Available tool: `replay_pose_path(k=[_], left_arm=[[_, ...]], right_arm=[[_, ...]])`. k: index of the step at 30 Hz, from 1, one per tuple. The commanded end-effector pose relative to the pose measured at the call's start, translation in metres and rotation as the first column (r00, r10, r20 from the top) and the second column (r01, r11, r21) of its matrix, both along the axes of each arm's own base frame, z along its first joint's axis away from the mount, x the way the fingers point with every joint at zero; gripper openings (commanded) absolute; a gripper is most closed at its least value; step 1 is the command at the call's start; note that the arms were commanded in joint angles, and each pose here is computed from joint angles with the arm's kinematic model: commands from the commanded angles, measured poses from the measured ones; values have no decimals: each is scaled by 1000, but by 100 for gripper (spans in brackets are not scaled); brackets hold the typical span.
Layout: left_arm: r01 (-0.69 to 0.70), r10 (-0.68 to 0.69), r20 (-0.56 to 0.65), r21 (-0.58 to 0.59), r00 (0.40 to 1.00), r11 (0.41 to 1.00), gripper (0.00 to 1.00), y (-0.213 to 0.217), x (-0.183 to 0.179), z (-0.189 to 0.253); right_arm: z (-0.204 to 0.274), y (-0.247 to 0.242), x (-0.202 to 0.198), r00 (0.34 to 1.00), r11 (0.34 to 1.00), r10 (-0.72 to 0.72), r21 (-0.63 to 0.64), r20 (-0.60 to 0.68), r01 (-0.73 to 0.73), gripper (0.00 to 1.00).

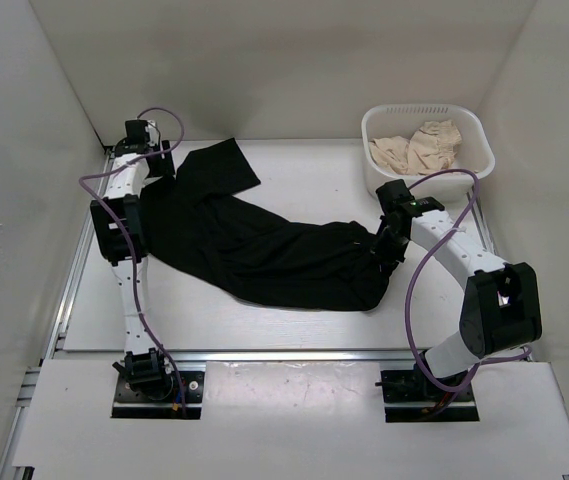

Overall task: Fold and stack the trousers
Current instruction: Flatten the trousers out

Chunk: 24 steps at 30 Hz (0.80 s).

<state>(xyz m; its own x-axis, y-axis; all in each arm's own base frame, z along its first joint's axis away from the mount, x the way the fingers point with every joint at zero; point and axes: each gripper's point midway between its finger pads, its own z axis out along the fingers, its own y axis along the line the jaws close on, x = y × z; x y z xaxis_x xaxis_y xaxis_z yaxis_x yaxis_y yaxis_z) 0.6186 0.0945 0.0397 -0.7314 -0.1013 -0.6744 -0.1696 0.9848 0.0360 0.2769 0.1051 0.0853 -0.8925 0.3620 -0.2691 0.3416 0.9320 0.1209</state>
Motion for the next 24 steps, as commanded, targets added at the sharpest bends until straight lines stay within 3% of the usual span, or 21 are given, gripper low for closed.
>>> replay_pose_path(k=[1,6,13,18,24], left_arm=[[24,-27,175,14,984,1000,87,-10,13,99],[24,-27,175,14,984,1000,88,-10,11,101],[25,-25,65,-3,998,1000,88,-11,5,40],[6,-6,-12,7,1000,1000,83,-7,-2,-4],[98,-103,-46,-101,994,990,83,-37,-12,-21]], right_arm=[[1,3,-2,1000,1000,6,20,-10,-6,0],[1,3,-2,1000,1000,6,20,-10,-6,0],[1,3,-2,1000,1000,6,20,-10,-6,0],[6,3,-1,1000,1000,6,23,0,-6,0],[6,0,0,1000,1000,0,5,6,0,0]])
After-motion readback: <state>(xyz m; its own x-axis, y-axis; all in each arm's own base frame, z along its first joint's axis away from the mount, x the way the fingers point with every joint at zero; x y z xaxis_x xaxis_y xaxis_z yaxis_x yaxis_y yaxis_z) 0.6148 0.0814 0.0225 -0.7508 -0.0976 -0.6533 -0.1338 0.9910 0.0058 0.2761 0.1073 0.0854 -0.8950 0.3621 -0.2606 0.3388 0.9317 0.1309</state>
